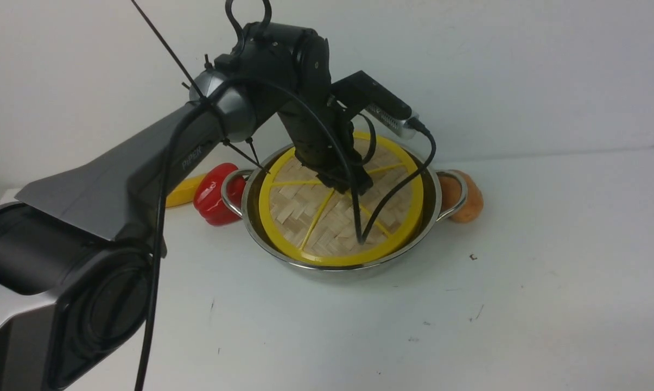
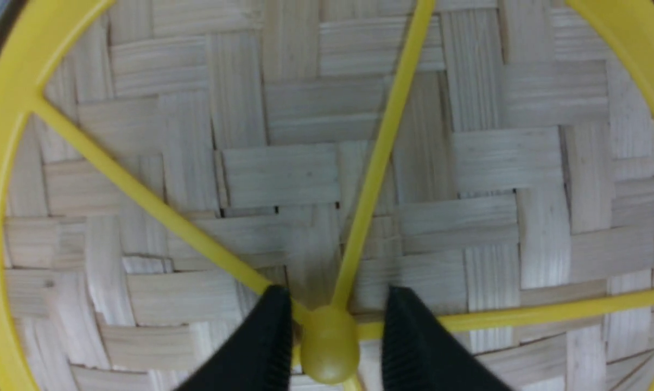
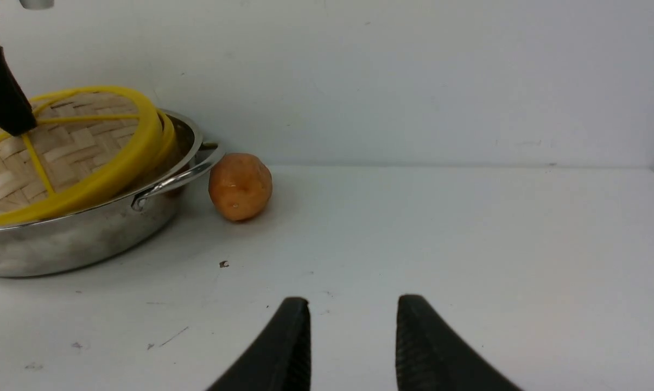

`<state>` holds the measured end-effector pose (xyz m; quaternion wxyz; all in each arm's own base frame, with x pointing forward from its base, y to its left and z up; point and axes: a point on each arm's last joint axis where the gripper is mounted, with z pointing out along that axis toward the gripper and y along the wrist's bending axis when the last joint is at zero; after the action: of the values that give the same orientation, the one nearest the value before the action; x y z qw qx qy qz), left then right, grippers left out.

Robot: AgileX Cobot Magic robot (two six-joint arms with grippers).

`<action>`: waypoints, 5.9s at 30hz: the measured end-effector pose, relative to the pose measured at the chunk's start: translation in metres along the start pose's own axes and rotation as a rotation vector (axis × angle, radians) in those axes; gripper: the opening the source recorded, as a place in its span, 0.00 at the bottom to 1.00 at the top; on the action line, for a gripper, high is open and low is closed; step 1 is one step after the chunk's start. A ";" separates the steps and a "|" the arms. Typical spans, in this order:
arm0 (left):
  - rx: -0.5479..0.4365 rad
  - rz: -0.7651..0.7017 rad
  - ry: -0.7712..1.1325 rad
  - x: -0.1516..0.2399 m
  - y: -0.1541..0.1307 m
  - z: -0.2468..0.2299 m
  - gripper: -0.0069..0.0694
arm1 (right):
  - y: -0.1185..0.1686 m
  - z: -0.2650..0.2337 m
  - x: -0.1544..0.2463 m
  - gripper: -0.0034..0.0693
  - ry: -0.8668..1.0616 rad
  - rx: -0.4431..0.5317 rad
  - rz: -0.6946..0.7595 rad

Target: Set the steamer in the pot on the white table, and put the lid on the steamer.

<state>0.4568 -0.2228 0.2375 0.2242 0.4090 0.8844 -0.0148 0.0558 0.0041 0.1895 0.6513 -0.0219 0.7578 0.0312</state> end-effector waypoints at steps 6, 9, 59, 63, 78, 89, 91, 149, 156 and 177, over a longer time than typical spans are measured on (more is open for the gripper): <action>-0.009 0.008 0.003 0.000 0.001 0.000 0.25 | 0.000 0.000 0.000 0.38 0.000 0.000 0.000; -0.014 0.029 0.006 0.000 0.001 0.000 0.25 | 0.000 0.000 0.000 0.38 0.000 0.000 0.000; -0.111 0.217 -0.072 -0.008 0.008 0.000 0.25 | 0.000 0.000 0.000 0.38 0.000 0.000 0.000; -0.109 0.221 -0.074 -0.008 0.008 0.000 0.25 | 0.000 0.000 0.000 0.38 0.000 0.000 0.000; -0.103 0.218 -0.071 -0.008 0.007 0.000 0.28 | 0.000 0.000 0.000 0.38 0.000 0.000 0.000; -0.127 0.202 -0.061 -0.007 0.010 -0.002 0.68 | 0.000 0.000 0.000 0.38 0.000 0.000 0.000; -0.159 0.170 -0.069 -0.008 0.013 -0.012 0.73 | 0.000 0.000 0.000 0.38 0.000 0.000 0.000; -0.378 -0.392 -0.657 0.171 -0.051 -0.304 0.13 | 0.000 0.000 0.000 0.38 0.000 -0.001 0.005; -0.464 -0.425 -0.711 0.287 -0.089 -0.238 0.13 | 0.000 0.000 0.000 0.38 0.000 -0.001 0.005; -0.531 -0.663 -0.761 0.407 -0.150 -0.149 0.16 | 0.000 0.000 0.000 0.38 0.000 -0.001 0.005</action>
<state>0.0598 0.0004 0.1820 0.6057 0.0052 0.7957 -0.0077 0.0558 0.0042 0.1895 0.6512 -0.0203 0.7579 0.0334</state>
